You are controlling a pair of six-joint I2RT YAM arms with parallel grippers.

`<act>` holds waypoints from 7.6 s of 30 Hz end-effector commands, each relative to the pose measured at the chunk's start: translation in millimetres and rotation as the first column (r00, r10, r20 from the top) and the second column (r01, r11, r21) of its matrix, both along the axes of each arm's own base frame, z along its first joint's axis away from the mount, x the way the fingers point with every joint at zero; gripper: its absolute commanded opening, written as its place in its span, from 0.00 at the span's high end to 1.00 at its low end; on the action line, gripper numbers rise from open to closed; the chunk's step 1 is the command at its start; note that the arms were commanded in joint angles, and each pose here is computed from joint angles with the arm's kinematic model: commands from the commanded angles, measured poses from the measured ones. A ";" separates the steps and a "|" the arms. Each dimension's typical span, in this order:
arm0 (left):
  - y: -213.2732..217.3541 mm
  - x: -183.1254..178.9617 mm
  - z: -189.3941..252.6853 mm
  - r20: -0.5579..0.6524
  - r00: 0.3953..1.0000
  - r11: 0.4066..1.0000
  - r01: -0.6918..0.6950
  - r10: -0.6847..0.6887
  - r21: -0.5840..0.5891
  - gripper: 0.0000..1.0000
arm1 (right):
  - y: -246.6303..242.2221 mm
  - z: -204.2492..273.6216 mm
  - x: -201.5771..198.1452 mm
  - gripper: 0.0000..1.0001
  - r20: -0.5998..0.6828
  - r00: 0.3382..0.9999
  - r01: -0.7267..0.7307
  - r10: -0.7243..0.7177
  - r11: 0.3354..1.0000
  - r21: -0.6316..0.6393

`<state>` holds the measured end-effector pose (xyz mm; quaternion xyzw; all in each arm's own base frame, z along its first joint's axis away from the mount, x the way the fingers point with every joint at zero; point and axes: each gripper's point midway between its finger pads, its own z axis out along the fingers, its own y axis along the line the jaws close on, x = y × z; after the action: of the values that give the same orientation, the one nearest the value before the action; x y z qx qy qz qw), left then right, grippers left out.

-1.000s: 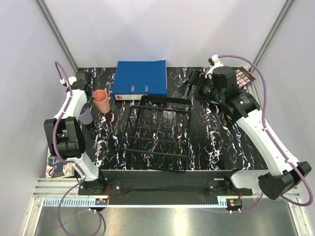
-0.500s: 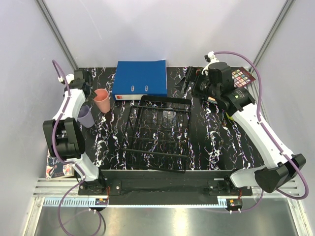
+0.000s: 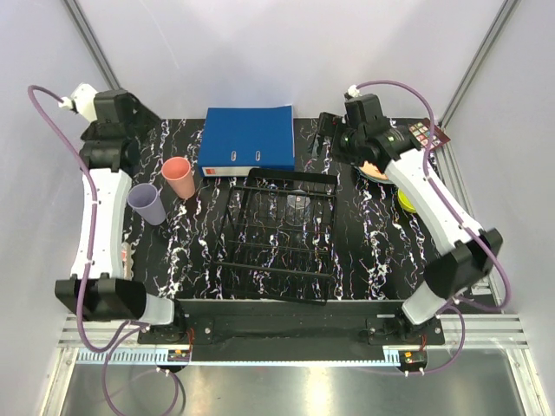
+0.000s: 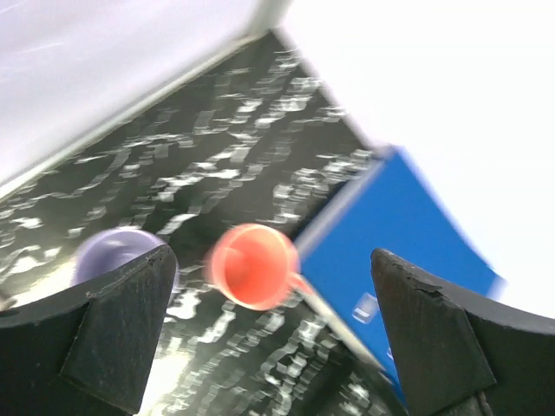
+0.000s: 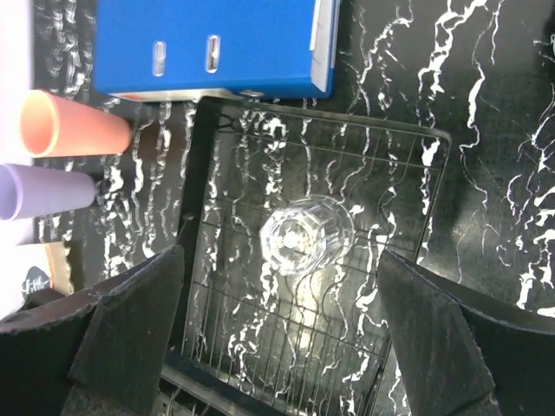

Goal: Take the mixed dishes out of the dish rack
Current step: Pick up the cup from the dish rack, then place the cup at the center of the board.

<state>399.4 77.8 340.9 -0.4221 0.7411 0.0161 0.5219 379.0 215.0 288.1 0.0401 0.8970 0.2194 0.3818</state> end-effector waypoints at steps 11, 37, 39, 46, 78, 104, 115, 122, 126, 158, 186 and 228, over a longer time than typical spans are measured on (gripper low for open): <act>-143.0 -26.3 2.1 0.105 0.915 0.913 0.398 -0.389 -0.091 0.01 | 25.3 -27.0 2.3 0.00 -0.227 0.958 -0.167 0.175 0.985 0.052; -158.3 -56.0 -27.8 0.064 0.894 0.887 0.448 -0.444 -0.109 0.01 | 55.1 -126.4 -16.3 0.01 -0.281 0.896 -0.318 0.342 0.939 0.130; -158.5 -55.3 -29.8 0.060 0.895 0.888 0.447 -0.443 -0.111 0.01 | 58.1 -133.5 -15.0 0.01 -0.290 0.891 -0.329 0.349 0.937 0.118; -157.1 -54.2 -35.1 0.045 0.898 0.892 0.439 -0.437 -0.108 0.01 | 67.6 -150.9 -9.4 0.01 -0.295 0.882 -0.364 0.368 0.929 0.070; -161.6 -48.5 -40.8 0.030 0.885 0.880 0.465 -0.464 -0.094 0.01 | 36.4 -123.4 0.2 1.00 -0.216 0.955 -0.241 0.202 0.955 -0.171; -238.5 -24.9 71.0 0.435 0.574 0.589 0.799 -0.693 -0.116 0.01 | 64.7 124.9 22.0 1.00 0.250 0.960 -0.202 0.123 0.925 0.321; -277.8 -74.1 125.6 0.868 0.028 0.070 0.997 -0.496 0.008 0.01 | 98.0 170.6 -1.8 1.00 0.336 0.890 -0.455 0.308 0.588 0.668; -285.0 -77.5 133.2 0.839 -0.004 0.078 0.995 -0.544 0.055 0.01 | 114.5 167.3 -3.6 1.00 0.341 0.869 -0.491 0.359 0.540 0.684; -291.1 -73.6 129.3 0.828 0.006 0.073 0.996 -0.561 0.042 0.01 | 127.4 163.3 -5.9 1.00 0.335 0.862 -0.502 0.381 0.544 0.673; -182.3 22.2 42.9 0.372 0.724 0.708 0.675 -0.581 -0.207 1.00 | -31.4 51.6 -16.9 0.01 0.194 0.966 0.137 -0.170 0.975 0.173; 12.5 93.8 -89.7 -0.218 0.975 0.998 -0.042 0.033 -0.037 1.00 | -68.4 25.8 -85.9 0.00 0.234 0.961 0.121 -0.149 0.984 0.129; 43.9 105.8 -251.6 -0.457 0.889 0.965 -0.116 -0.004 -0.234 0.49 | -48.4 -13.5 -47.8 0.00 0.128 0.984 0.114 -0.120 0.992 0.054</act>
<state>497.3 115.3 78.1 -0.4791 0.8386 0.0486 0.2545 323.0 164.4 251.2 0.0900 0.8768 0.2095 0.4233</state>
